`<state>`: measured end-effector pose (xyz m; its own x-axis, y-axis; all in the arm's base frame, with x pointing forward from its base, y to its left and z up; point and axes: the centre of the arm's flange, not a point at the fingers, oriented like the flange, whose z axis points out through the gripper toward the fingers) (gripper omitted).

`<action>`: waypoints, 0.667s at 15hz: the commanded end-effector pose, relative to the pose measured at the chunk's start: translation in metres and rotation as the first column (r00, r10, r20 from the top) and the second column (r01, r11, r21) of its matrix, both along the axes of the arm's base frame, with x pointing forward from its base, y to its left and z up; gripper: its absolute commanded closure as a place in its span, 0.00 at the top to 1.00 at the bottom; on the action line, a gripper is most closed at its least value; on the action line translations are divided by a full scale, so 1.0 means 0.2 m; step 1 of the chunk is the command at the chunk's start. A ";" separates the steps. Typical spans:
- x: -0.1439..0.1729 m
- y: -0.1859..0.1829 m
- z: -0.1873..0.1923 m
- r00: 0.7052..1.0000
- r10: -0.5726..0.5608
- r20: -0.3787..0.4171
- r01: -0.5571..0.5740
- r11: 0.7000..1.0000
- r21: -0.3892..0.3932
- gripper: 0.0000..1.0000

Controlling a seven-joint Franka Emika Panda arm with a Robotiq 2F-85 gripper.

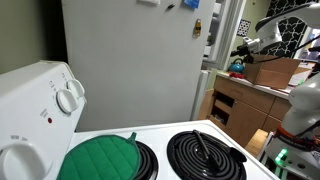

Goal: Open the top fridge door.

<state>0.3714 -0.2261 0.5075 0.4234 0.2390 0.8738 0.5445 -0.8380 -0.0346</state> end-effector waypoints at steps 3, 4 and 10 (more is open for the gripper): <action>0.02 -0.10 -0.01 0.997 0.065 0.046 -0.065 0.998 -0.012 1.00; 0.02 -0.12 -0.01 0.994 0.089 0.056 -0.089 0.996 -0.003 1.00; 0.05 -0.23 -0.01 0.987 0.138 0.087 -0.141 0.990 0.022 1.00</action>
<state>0.3684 -0.2510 0.5096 0.3361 0.2722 0.9016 0.6515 -0.7585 -0.0139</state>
